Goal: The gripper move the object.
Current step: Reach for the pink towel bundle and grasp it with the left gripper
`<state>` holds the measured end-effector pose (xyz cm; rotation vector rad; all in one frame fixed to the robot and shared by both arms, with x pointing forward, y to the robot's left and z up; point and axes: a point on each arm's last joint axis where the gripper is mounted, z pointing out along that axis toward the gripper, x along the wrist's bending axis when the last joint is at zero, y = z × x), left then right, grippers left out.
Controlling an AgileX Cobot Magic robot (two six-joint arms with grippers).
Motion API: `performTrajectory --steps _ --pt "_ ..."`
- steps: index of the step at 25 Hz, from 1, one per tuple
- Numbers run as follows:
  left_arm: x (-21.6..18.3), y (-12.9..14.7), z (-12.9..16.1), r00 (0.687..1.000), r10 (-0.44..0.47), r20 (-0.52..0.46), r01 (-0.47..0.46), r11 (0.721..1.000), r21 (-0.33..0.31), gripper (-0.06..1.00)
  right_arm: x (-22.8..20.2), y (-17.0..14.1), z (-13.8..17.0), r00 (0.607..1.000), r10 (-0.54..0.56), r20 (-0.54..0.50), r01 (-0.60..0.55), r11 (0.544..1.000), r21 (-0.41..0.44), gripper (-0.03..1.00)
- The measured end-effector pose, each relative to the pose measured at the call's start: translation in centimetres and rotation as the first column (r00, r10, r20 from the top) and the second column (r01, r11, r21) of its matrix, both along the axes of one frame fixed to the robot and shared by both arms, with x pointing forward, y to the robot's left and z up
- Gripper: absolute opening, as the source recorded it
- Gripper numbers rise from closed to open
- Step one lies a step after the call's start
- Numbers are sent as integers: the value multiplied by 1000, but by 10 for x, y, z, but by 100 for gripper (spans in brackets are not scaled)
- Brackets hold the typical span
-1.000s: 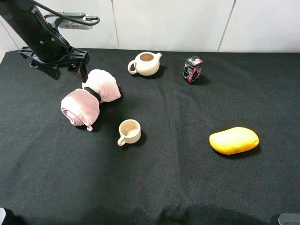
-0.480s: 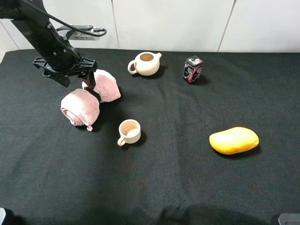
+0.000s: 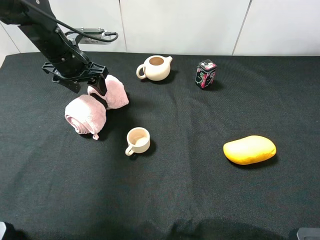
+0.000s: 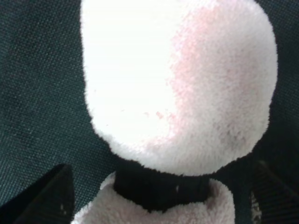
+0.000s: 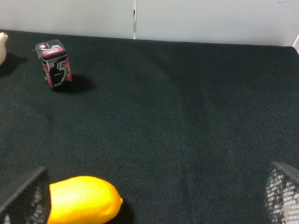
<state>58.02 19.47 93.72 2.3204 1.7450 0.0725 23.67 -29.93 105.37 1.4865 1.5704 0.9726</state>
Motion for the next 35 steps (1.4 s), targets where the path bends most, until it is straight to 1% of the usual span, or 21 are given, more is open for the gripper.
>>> performTrajectory --steps 6,13,25,35 --pt "1 -1 0 1000 -9 18 9 1000 4 79 0 0 0 1000 0 0 0 1000 0 69" --pt "2 -3 -18 999 -12 -30 12 1000 16 79 0 0 0 1000 0 0 0 1000 0 69" --pt "2 -10 -21 999 -30 -22 31 999 14 79 0 0 0 1000 0 0 0 1000 0 69" --pt "3 -10 -41 997 -28 -72 30 999 27 79 0 0 0 1000 0 0 0 1000 0 69"
